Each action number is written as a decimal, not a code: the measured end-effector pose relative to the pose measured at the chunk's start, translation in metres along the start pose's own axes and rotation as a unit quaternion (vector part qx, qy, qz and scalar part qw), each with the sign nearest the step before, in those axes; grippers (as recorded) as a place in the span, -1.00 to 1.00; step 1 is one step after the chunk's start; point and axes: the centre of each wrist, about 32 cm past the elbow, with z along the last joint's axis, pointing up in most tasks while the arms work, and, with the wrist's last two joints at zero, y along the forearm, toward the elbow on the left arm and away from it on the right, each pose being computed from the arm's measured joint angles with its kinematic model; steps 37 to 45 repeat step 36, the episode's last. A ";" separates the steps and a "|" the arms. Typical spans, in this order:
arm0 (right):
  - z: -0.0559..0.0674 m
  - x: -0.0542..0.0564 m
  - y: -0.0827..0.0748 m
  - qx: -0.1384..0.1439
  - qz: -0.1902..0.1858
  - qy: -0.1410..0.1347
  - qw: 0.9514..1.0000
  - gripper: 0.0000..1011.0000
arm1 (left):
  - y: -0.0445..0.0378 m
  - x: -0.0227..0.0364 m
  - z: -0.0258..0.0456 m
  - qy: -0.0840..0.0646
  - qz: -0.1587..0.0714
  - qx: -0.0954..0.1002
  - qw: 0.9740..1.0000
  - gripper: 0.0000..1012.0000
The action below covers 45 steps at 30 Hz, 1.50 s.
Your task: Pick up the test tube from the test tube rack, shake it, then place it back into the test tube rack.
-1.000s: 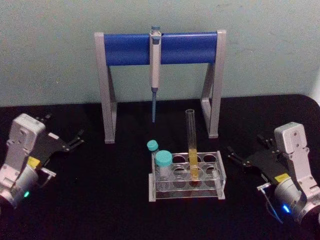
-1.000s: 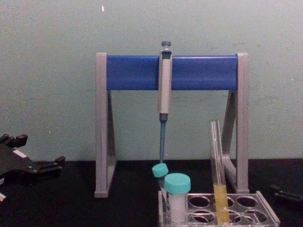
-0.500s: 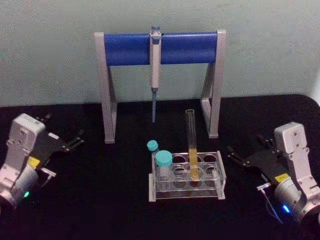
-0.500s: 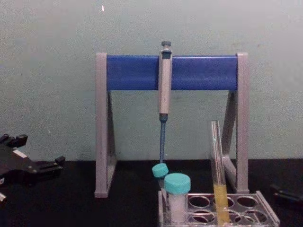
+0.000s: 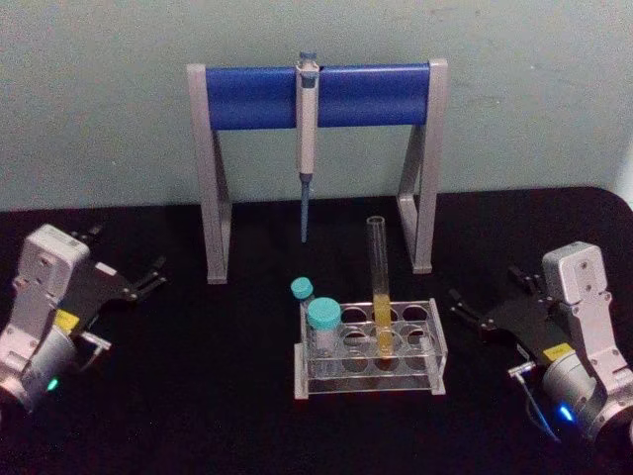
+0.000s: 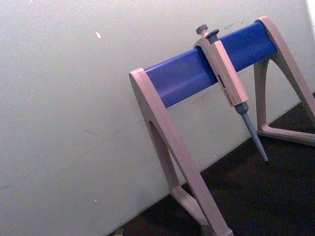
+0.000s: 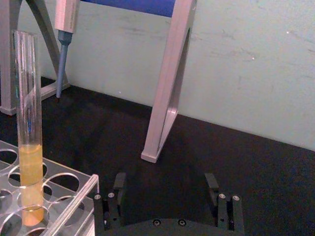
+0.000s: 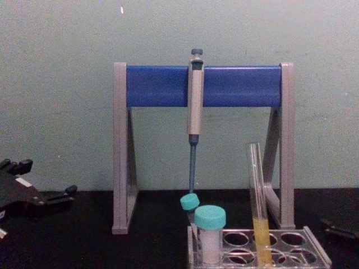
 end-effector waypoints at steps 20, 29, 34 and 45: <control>0.000 0.000 0.000 0.000 0.000 0.000 1.000 0.98 | 0.0000 0.0000 0.0000 0.000 0.000 0.000 1.000 1.00; 0.000 0.000 0.000 0.000 0.000 0.000 1.000 0.98 | 0.0000 0.0000 0.0000 0.000 0.000 0.000 1.000 1.00; 0.000 0.000 0.000 0.000 0.000 0.000 1.000 0.98 | 0.0000 0.0000 0.0000 0.000 0.000 0.000 1.000 1.00; 0.000 0.000 0.000 0.000 0.000 0.000 1.000 0.98 | 0.0000 0.0000 0.0000 0.000 0.000 0.000 1.000 1.00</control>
